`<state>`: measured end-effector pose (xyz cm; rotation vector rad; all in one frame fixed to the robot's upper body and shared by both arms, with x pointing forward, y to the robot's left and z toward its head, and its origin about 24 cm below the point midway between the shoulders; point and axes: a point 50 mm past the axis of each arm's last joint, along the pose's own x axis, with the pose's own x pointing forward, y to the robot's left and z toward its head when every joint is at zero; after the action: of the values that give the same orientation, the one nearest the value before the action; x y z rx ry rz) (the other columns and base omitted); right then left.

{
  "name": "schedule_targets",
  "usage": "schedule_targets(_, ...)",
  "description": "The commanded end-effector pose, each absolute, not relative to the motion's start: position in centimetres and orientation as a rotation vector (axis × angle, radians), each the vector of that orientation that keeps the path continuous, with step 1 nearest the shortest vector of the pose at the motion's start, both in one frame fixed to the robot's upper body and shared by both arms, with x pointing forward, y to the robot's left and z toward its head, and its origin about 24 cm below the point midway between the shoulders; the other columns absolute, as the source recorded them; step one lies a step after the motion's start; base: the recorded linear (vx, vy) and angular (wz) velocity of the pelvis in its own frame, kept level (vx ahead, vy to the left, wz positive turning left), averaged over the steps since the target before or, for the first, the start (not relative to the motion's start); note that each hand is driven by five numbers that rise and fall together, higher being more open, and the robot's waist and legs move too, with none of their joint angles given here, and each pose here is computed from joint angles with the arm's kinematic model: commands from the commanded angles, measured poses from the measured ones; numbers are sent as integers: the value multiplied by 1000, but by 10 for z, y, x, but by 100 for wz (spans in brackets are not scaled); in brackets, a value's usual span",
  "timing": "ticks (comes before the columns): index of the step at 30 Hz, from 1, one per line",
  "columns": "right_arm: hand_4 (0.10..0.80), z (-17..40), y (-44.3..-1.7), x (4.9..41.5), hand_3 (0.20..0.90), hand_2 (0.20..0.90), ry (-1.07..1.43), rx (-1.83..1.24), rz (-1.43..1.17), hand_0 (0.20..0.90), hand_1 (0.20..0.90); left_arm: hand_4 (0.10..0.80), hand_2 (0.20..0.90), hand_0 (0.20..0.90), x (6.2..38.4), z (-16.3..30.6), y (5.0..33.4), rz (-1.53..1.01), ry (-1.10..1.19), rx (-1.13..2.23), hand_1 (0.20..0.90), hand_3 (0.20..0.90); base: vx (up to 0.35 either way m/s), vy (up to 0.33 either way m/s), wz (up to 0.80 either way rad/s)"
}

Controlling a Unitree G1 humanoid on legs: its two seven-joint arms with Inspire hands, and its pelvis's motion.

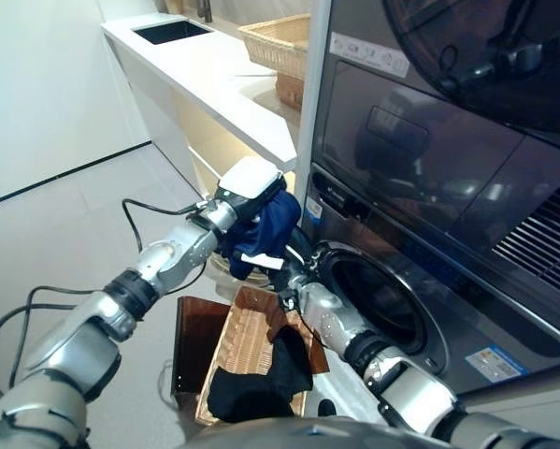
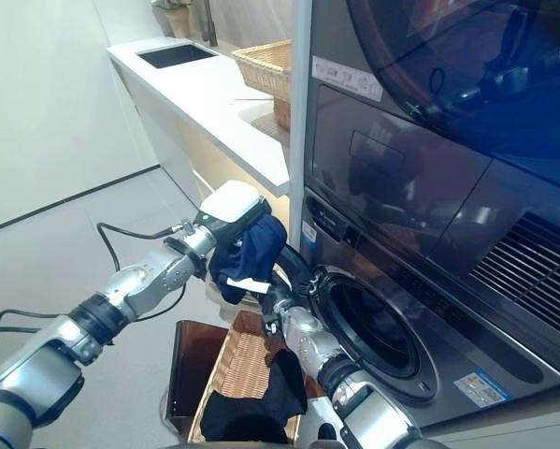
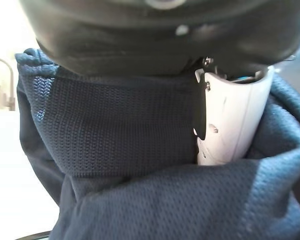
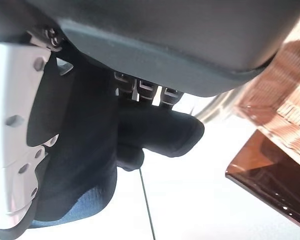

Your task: Pick up the clothes and place them into the washing machine

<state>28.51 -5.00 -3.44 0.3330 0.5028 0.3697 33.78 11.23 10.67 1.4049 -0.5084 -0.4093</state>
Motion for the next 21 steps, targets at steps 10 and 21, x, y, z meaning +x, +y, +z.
schedule_targets(10,800,-6,-34,305,900,900,349,558,305,900,900,300,200,200,353,151,123,-152,-592,1174,200,200,0,0,0)
schedule_targets(21,800,16,-55,328,900,900,220,215,273,900,900,300,200,200,345,150,120,-183,-606,1125,200,200,2,1,1)
